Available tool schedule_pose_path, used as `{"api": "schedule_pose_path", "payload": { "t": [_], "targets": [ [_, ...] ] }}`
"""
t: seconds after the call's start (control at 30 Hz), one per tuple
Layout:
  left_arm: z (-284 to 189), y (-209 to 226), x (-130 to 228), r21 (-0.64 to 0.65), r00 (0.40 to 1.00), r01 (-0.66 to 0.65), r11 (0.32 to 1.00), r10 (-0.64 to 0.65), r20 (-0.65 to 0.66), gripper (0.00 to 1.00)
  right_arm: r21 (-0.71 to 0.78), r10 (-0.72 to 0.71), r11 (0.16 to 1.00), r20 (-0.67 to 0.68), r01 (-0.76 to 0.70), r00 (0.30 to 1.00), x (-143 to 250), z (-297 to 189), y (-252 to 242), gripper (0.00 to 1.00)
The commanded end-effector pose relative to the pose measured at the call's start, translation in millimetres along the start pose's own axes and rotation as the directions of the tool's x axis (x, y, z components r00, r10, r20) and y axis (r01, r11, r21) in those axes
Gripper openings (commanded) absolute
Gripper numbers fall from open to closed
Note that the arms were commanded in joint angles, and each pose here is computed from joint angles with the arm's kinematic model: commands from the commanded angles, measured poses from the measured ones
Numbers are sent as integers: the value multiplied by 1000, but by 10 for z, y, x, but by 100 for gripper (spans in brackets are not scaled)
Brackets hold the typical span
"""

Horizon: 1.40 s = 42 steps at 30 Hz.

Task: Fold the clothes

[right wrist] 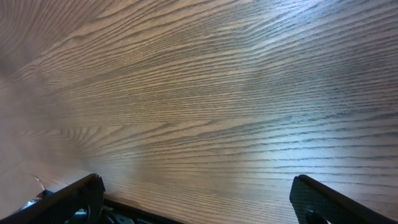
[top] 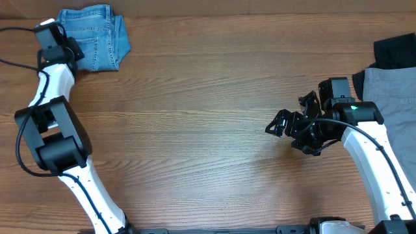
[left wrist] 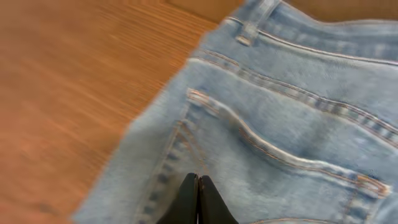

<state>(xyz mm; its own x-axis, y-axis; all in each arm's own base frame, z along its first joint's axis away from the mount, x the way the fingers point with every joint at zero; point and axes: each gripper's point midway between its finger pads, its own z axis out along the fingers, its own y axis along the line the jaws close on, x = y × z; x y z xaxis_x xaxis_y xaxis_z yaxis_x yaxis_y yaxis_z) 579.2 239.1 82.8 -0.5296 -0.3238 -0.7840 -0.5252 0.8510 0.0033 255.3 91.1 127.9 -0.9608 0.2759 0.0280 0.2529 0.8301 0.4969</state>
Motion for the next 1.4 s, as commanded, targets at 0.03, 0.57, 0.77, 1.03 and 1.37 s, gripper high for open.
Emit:
{"api": "schedule_pose_path", "payload": {
  "t": [0.03, 0.57, 0.77, 1.03, 1.37],
  "targets": [
    [-83, 298, -29, -101, 1000, -11, 995, 9, -24, 4, 5, -4, 1000, 15, 4, 1000, -36, -26, 11, 100],
    [355, 311, 686, -22, 981, -72, 997, 67, -184, 8, 7, 0, 1000, 9, 0, 1000, -19, -26, 5, 100],
    [64, 316, 449, -24, 981, -72, 997, 67, -183, 4, 6, -2, 1000, 12, 2, 1000, -28, -26, 9, 100],
    [-1494, 222, -788, 18, 998, 54, 998, -54, 26, 100, -25, -51, 998, 100, 54, 994, -236, -206, 193, 100],
    [-3843, -396, -792, 494, 986, 166, 854, -155, -63, 100, -75, -175, 974, 356, 215, 918, 330, -1311, 611, 100]
  ]
}}
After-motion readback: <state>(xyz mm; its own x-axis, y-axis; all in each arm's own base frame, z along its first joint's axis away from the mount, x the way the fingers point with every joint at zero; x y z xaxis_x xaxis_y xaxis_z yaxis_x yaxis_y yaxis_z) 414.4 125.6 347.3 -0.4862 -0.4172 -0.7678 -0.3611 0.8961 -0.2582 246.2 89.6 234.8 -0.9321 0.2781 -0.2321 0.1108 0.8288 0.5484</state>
